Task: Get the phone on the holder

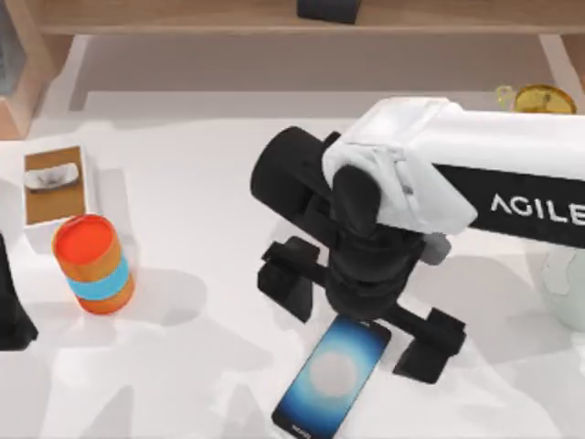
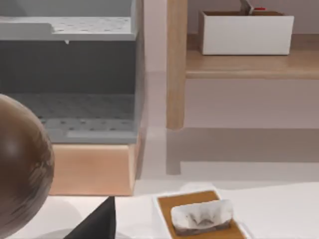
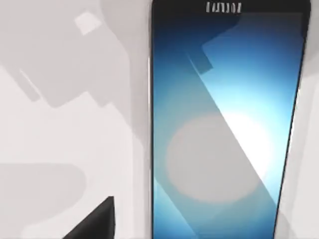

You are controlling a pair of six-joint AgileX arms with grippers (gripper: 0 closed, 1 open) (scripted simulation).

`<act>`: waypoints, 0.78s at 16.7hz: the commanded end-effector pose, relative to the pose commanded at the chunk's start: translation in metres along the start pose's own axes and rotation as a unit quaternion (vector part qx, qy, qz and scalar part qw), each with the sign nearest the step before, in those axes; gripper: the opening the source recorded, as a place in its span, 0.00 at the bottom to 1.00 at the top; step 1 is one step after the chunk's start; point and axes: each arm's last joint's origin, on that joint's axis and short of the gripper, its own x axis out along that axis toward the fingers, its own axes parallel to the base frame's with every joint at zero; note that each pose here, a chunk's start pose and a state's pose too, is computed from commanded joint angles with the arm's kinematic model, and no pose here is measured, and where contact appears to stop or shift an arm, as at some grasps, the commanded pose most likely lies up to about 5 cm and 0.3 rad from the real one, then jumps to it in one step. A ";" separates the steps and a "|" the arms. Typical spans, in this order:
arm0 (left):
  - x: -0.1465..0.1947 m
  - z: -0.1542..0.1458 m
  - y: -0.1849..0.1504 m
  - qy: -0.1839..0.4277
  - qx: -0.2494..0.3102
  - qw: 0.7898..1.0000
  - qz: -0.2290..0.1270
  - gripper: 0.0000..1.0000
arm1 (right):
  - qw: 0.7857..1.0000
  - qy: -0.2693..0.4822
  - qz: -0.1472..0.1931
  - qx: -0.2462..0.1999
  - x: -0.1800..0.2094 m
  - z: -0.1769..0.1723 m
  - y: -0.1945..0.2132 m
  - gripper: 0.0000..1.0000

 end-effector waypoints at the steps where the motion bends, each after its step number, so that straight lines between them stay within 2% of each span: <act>1: 0.000 0.000 0.000 0.000 0.000 1.000 0.000 1.00 | 1.000 0.001 -0.005 0.003 0.003 -0.005 0.005 1.00; 8: 0.000 0.000 0.000 0.000 0.000 1.000 0.000 1.00 | 1.000 0.003 -0.008 0.006 0.007 -0.008 0.008 1.00; 13: 0.000 0.000 0.000 0.000 0.000 1.000 0.000 1.00 | 1.000 0.002 -0.005 0.005 0.051 -0.009 0.011 1.00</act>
